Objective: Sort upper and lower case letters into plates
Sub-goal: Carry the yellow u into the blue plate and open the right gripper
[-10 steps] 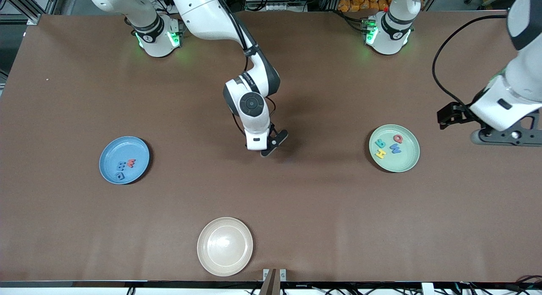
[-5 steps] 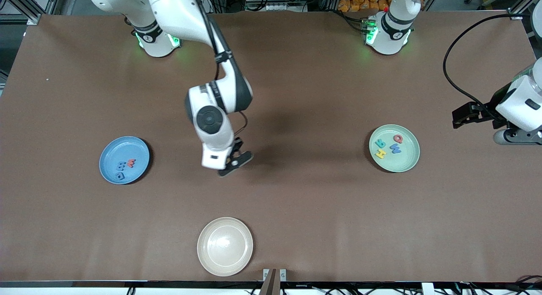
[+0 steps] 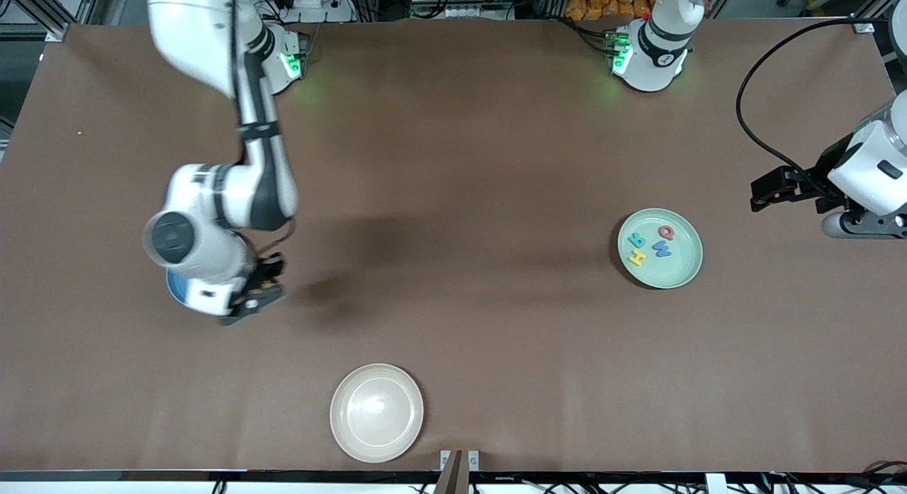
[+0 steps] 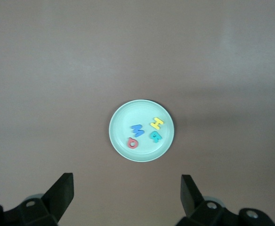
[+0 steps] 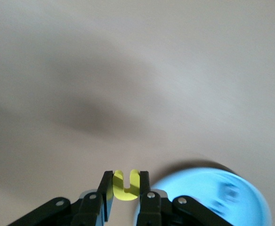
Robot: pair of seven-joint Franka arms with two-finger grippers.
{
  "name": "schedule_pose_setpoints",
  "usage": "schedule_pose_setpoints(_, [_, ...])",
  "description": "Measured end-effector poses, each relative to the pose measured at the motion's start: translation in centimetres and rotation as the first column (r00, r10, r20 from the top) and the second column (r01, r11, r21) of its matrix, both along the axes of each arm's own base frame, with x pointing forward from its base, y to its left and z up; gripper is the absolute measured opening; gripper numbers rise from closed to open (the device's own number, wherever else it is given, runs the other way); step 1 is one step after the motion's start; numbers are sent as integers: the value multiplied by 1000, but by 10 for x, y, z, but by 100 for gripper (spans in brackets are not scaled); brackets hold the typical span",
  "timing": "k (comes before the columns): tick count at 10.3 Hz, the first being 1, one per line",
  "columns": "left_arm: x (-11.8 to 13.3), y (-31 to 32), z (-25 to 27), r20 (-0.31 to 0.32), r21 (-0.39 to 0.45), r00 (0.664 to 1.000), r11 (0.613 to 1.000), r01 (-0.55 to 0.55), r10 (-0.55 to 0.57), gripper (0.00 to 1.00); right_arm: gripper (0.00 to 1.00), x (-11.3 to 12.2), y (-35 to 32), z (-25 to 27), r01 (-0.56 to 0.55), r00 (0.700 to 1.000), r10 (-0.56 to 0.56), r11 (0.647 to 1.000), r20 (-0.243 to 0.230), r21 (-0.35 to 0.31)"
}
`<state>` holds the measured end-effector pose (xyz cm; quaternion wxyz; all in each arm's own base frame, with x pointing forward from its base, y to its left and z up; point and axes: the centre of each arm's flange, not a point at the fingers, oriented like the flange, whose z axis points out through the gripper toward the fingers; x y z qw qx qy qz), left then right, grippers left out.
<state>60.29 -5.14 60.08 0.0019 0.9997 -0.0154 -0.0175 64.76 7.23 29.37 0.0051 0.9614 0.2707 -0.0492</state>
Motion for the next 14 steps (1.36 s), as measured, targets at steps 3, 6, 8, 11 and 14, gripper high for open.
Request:
schedule_pose_setpoints(3, [0, -1, -1, -3, -3, 1000, 1000, 1, -1, 100, 26, -9, -113, -8, 11, 996, -7, 999, -94, 42])
schedule_pose_setpoints(6, [0, 2, -1, -3, -3, 1000, 1000, -4, 4, 100, 26, -21, -144, -40, 15, 982, -2, 998, -190, 68])
schedule_pose_setpoints(8, [0, 2, -1, -3, -2, 1000, 1000, -5, 5, 100, 37, -22, -149, -47, 64, 977, -49, 996, -207, 69])
schedule_pose_setpoints(11, [0, 3, -1, -3, -2, 1000, 1000, -6, 6, 100, 80, -16, -154, 7, 143, 982, -132, 987, -133, 78])
schedule_pose_setpoints(14, [0, 3, -2, -4, -2, 1000, 1000, -7, 7, 100, 100, -21, -175, 99, 167, 986, -169, 976, 5, 141])
